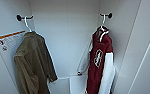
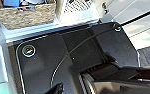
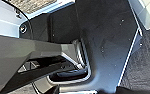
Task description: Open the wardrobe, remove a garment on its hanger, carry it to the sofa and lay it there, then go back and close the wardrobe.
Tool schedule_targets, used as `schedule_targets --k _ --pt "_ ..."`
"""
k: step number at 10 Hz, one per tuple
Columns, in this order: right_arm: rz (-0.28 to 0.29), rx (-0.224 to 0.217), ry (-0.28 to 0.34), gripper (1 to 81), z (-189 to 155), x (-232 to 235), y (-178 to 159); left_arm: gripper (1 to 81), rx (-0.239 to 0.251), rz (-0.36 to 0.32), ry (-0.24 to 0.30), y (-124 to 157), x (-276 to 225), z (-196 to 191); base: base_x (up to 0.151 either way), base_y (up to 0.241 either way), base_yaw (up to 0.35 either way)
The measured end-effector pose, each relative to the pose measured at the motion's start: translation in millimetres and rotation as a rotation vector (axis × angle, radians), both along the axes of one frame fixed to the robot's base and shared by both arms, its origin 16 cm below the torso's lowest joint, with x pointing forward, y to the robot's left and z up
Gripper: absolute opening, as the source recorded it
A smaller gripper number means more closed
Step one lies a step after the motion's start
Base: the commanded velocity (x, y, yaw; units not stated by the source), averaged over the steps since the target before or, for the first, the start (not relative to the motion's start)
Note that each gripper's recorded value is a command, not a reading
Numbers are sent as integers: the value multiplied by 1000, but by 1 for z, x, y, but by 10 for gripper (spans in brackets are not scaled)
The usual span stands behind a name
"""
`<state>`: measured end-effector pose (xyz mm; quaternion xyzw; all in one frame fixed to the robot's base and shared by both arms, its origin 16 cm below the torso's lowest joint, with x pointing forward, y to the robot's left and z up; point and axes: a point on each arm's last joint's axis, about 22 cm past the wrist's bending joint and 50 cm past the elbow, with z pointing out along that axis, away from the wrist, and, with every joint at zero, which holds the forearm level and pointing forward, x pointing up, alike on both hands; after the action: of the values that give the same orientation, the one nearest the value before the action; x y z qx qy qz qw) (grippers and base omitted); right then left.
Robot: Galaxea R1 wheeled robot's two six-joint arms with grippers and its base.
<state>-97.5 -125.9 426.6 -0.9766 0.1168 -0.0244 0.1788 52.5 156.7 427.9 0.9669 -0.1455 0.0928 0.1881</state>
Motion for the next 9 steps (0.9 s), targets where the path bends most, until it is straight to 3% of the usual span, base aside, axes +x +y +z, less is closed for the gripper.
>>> schedule_targets --k 2,4,5,7,9 --pt "-32 0 0 811 0 -8 2 811 -14 -43 -13 -5 20 3 0 0 0" --pt "-15 0 -6 811 0 -7 2 811 -32 -55 -1 0 28 8 0 0 0" --pt "-12 1 -9 811 0 -6 2 811 -65 -63 -3 -9 39 15 0 0 0" --pt "-11 1 -10 811 0 -6 3 811 -142 -94 -29 -40 84 39 0 0 0" --pt "-11 1 -10 811 0 -6 2 811 -174 -128 -91 -60 159 66 0 0 0"
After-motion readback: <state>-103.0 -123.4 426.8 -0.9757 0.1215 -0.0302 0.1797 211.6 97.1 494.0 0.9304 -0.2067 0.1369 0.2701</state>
